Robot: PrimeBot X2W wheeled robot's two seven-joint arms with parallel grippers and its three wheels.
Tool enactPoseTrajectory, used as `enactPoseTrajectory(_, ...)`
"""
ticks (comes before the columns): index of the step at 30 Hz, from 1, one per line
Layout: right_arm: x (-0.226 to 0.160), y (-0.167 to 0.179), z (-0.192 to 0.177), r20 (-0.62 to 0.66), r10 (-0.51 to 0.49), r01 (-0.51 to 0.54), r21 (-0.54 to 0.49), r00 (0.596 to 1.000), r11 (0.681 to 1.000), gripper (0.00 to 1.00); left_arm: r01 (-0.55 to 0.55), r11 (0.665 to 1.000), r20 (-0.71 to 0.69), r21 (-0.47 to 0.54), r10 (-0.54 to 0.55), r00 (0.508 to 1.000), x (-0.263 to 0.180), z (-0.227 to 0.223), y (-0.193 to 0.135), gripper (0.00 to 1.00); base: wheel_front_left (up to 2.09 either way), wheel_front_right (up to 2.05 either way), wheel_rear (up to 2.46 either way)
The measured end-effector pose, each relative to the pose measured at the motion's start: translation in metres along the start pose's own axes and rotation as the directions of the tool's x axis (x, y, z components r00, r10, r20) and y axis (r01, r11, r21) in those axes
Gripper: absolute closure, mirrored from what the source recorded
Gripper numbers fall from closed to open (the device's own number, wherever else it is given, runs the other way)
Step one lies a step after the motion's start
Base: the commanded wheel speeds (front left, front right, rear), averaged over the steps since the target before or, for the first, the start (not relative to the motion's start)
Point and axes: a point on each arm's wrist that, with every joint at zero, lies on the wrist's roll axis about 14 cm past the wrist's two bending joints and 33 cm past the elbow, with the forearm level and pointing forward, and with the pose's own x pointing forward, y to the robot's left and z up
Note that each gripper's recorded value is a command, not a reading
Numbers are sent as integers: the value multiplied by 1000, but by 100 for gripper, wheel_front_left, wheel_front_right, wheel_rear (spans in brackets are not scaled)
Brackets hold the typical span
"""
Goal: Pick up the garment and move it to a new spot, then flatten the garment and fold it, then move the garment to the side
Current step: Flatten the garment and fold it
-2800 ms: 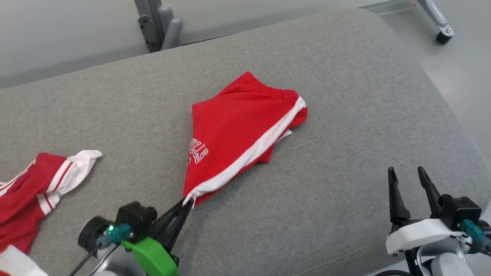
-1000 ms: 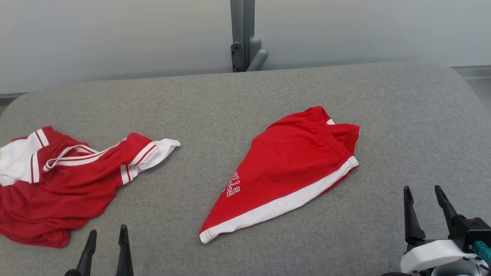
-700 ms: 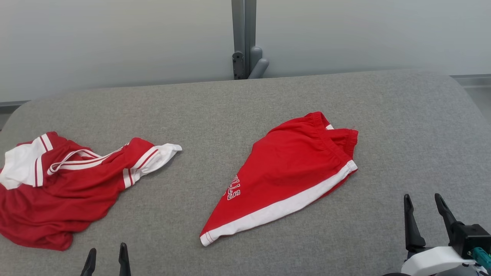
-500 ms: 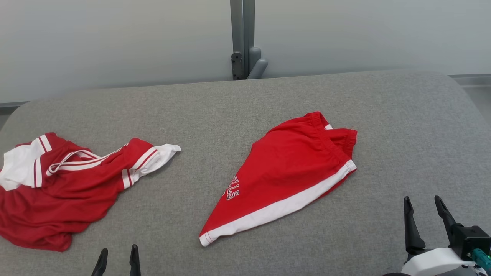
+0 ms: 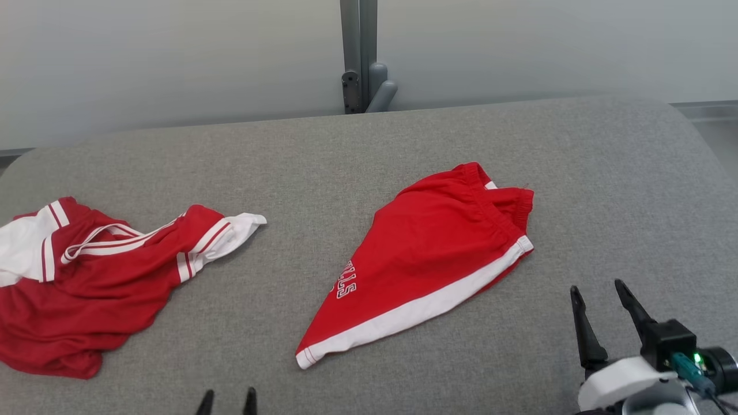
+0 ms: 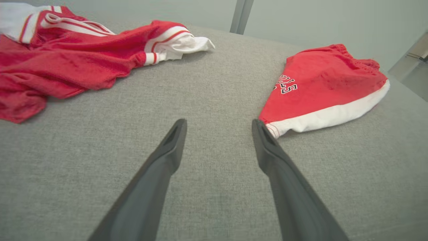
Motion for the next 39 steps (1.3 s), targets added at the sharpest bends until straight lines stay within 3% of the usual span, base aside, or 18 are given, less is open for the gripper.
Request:
enactPoseTrajectory(5, 32, 15, 4, -13, 136, -137, -122, 991, 983, 0, 97, 994, -145, -41, -102, 984, 2, -40, -29, 0, 0, 0, 0)
enactPoseTrajectory(9, 55, 29, -15, -154, 239, -271, -242, 959, 932, 0, 151, 987, -204, -63, -160, 966, 13, -48, -45, 0, 0, 0, 0)
enactPoseTrajectory(15, 80, 35, -27, -292, 294, -383, -323, 910, 865, 0, 200, 977, -247, -77, -213, 945, 20, -53, -62, 0, 0, 0, 0)
enactPoseTrajectory(24, 94, 41, -41, -414, 342, -497, -362, 844, 789, 0, 236, 968, -260, -91, -251, 932, 30, -55, -75, 0, 0, 0, 0)
enactPoseTrajectory(39, 107, 46, -54, -504, 393, -583, -301, 769, 755, 0, 265, 961, -310, -75, -275, 910, 42, -69, -77, 0, 0, 0, 0)
